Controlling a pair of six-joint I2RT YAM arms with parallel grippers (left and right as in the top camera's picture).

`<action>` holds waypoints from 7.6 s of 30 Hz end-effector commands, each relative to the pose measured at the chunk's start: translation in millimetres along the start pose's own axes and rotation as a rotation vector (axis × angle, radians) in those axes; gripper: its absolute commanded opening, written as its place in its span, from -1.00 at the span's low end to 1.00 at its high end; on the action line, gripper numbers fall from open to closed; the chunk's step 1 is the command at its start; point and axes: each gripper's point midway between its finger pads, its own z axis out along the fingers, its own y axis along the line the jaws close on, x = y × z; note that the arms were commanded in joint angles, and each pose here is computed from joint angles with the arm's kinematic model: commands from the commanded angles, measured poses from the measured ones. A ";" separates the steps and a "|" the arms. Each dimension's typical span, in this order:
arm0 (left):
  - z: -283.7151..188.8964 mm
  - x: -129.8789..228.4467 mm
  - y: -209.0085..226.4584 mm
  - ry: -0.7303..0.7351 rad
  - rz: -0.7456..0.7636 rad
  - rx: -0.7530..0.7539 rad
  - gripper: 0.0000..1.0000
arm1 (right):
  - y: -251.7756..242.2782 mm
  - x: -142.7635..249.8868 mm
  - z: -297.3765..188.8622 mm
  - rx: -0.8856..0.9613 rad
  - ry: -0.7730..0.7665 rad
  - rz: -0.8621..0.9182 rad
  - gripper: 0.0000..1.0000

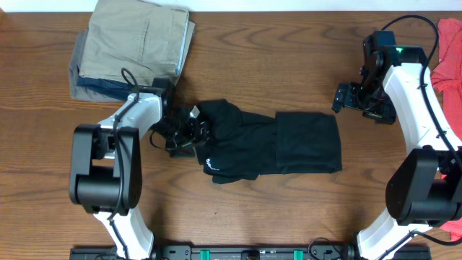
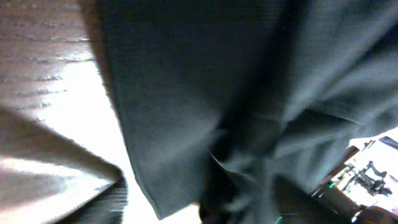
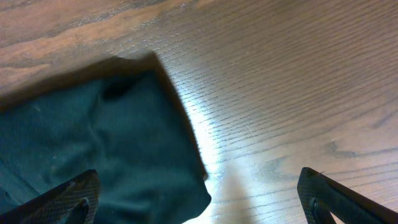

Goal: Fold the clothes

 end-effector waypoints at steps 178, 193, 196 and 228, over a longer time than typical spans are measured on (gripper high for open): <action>61.7 15.0 -230.0 -0.411 0.381 -0.280 -0.31 | -4.2 -1.9 -2.7 0.010 -0.012 -0.005 0.99; 7.2 48.1 -172.9 -0.279 0.351 -0.433 0.33 | -4.2 -1.9 -2.7 0.010 -0.012 -0.005 0.98; 22.9 51.7 -165.9 -0.242 0.259 -0.431 0.33 | -4.2 -1.9 -2.7 0.010 -0.012 -0.005 0.99; 46.1 39.7 -195.4 -0.360 -0.366 -0.207 0.46 | -4.2 -1.9 -2.7 0.010 -0.012 -0.004 0.99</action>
